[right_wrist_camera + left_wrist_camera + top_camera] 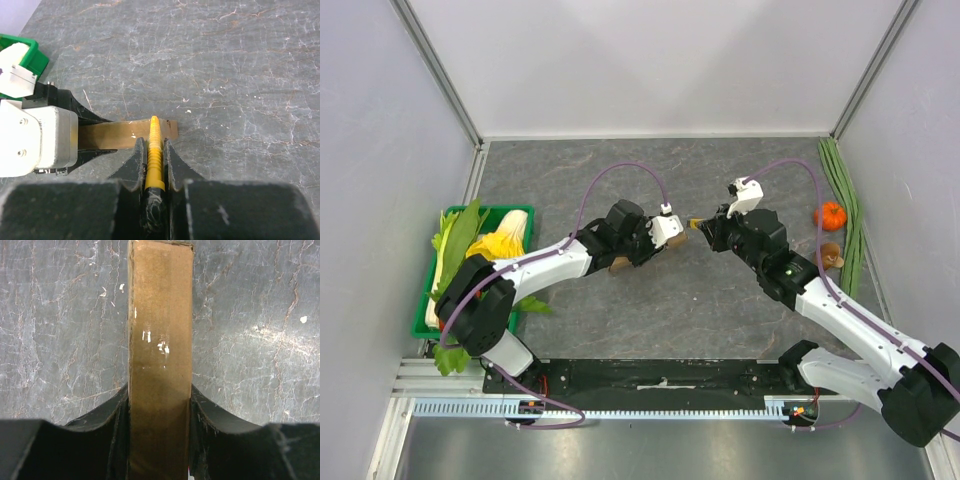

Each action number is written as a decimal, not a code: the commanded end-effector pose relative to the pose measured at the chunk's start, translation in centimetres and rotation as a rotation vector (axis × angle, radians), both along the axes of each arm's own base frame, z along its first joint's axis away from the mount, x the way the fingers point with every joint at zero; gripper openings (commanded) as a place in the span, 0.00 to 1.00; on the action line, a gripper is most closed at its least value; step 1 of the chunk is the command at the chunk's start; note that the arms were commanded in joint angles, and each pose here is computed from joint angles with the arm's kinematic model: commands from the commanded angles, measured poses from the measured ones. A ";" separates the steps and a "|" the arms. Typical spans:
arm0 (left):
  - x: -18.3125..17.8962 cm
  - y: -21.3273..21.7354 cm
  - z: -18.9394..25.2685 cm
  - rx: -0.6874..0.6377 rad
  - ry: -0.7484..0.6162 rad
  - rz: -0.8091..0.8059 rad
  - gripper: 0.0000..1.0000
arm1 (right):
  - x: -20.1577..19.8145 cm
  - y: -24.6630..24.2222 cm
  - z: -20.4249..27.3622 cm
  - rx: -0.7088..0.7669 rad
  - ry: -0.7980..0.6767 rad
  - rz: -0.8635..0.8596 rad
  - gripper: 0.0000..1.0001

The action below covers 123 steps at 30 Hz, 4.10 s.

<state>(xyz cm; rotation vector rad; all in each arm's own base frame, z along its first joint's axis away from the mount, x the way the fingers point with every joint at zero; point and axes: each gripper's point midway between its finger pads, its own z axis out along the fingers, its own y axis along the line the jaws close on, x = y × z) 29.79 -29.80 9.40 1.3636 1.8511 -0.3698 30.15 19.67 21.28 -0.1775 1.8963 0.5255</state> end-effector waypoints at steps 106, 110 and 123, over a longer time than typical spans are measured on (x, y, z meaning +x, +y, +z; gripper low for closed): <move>-3.9 3.8 -6.5 0.062 0.406 0.084 0.24 | -0.4 1.4 -3.9 -0.006 0.047 0.097 0.00; -3.2 4.2 -7.1 0.071 0.434 0.131 0.22 | -1.6 2.2 -4.7 -0.013 0.110 0.168 0.00; -1.4 5.8 -9.2 0.156 0.485 0.282 0.16 | -2.8 1.7 -5.6 -0.082 0.216 0.189 0.00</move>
